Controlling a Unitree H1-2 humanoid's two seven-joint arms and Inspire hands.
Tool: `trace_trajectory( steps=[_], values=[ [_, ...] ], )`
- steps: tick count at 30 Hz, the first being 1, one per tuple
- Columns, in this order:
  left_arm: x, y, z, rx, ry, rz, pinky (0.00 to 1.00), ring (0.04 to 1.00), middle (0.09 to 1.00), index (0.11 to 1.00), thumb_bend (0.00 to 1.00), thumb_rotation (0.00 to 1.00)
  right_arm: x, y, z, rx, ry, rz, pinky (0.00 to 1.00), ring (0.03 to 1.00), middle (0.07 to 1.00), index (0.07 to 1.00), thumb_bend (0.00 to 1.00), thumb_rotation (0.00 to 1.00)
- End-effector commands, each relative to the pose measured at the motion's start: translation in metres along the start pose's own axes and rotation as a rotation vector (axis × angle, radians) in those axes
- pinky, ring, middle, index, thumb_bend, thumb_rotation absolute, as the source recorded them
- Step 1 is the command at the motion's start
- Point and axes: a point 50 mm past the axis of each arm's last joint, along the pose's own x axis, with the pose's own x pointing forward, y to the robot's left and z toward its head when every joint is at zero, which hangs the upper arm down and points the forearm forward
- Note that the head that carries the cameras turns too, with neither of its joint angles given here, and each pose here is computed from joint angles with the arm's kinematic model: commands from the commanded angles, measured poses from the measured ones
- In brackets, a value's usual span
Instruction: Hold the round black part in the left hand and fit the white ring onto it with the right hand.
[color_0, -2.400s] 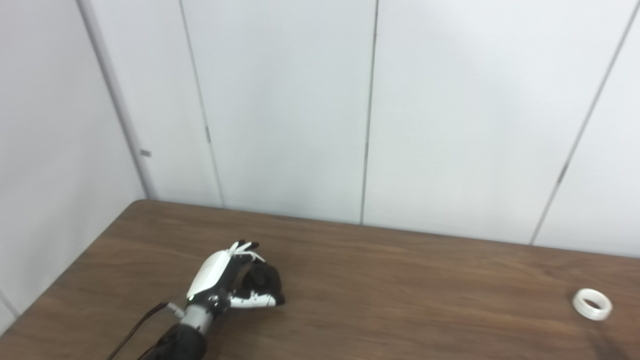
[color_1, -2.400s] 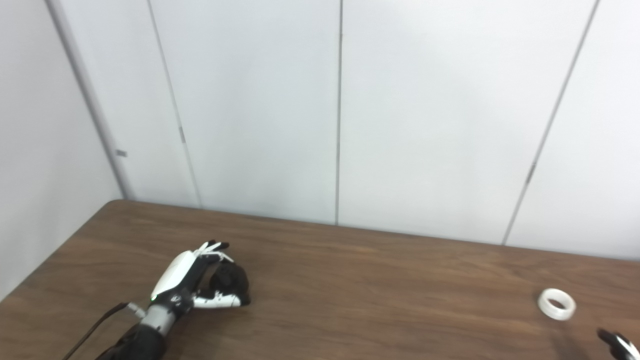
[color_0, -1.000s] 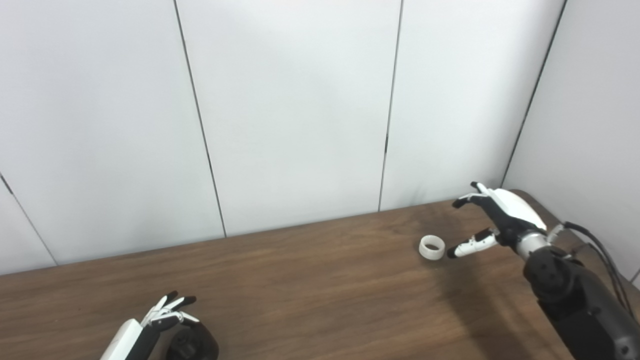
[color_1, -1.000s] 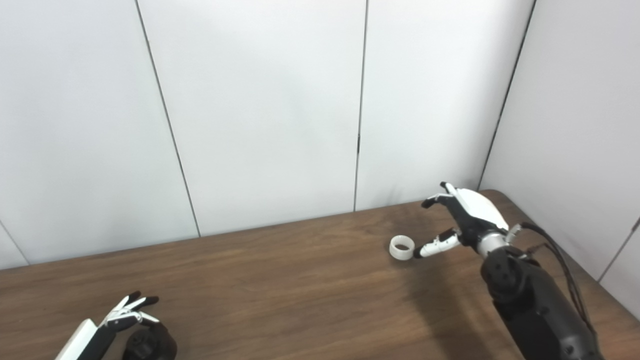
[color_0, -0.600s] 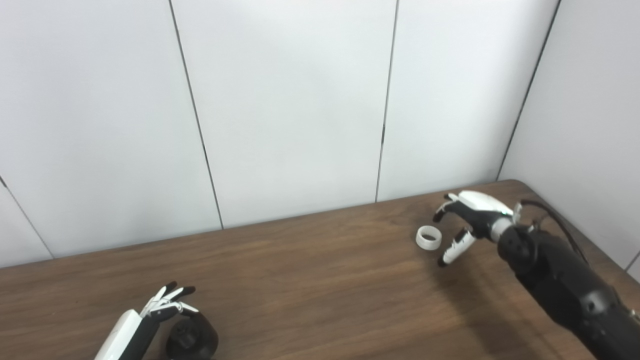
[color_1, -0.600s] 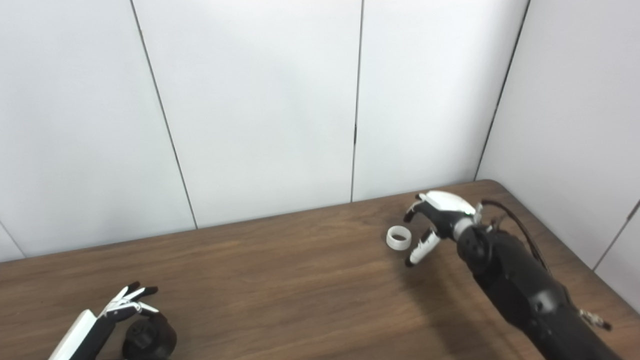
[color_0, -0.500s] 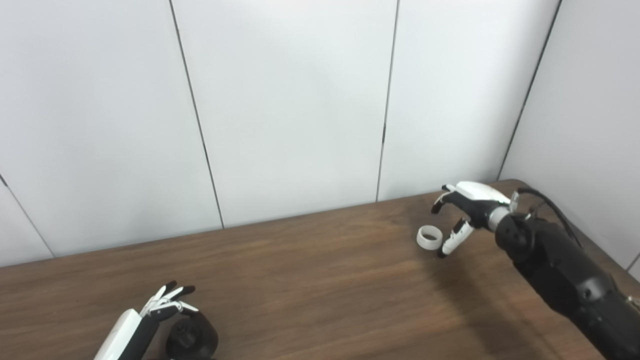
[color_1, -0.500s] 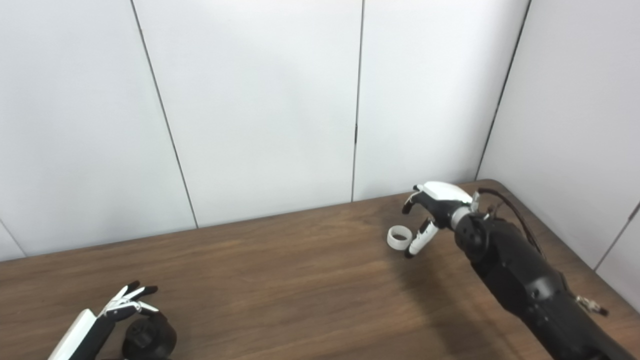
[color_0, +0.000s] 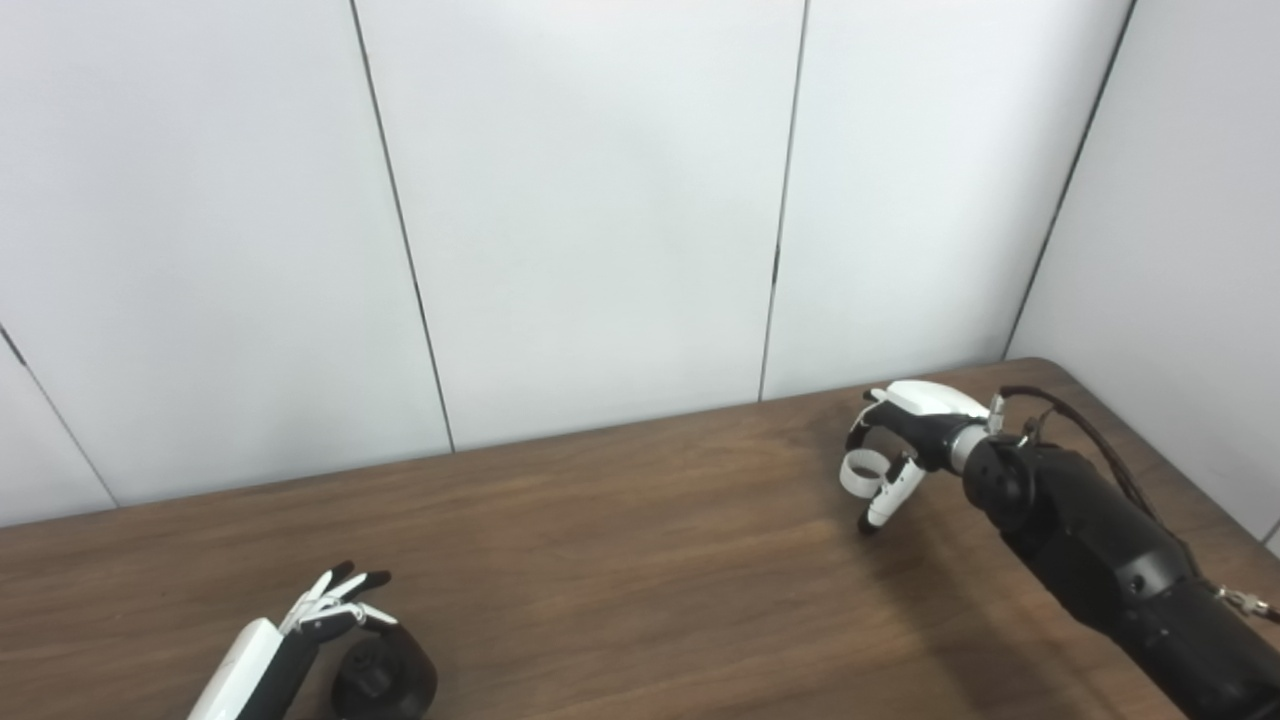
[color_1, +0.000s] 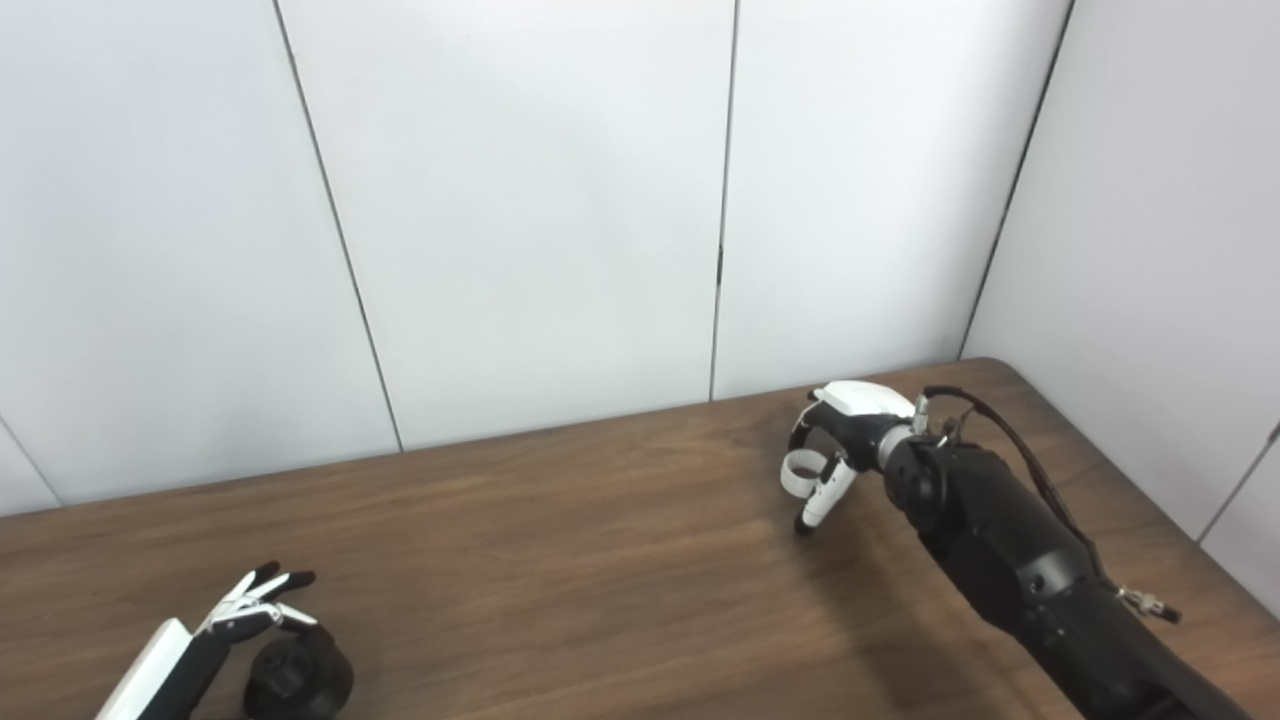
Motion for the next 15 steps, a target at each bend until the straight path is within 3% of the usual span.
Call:
trace_trajectory(
  steps=[1,15],
  values=[
    [0.0053,0.0119,0.0096,0.017,-0.055,0.035,1.00,1.000,0.901,0.481,0.51,0.03,0.0006,-0.0323,0.0010,-0.017,-0.009,-0.075,0.93,1.000,1.000,0.723,0.98,0.23],
    [0.0006,0.0124,0.0111,0.012,-0.062,0.034,1.00,1.000,0.898,0.481,0.51,0.03,0.0024,-0.0308,-0.0028,-0.005,-0.009,-0.053,0.94,1.000,1.000,0.734,0.95,0.20]
  ],
)
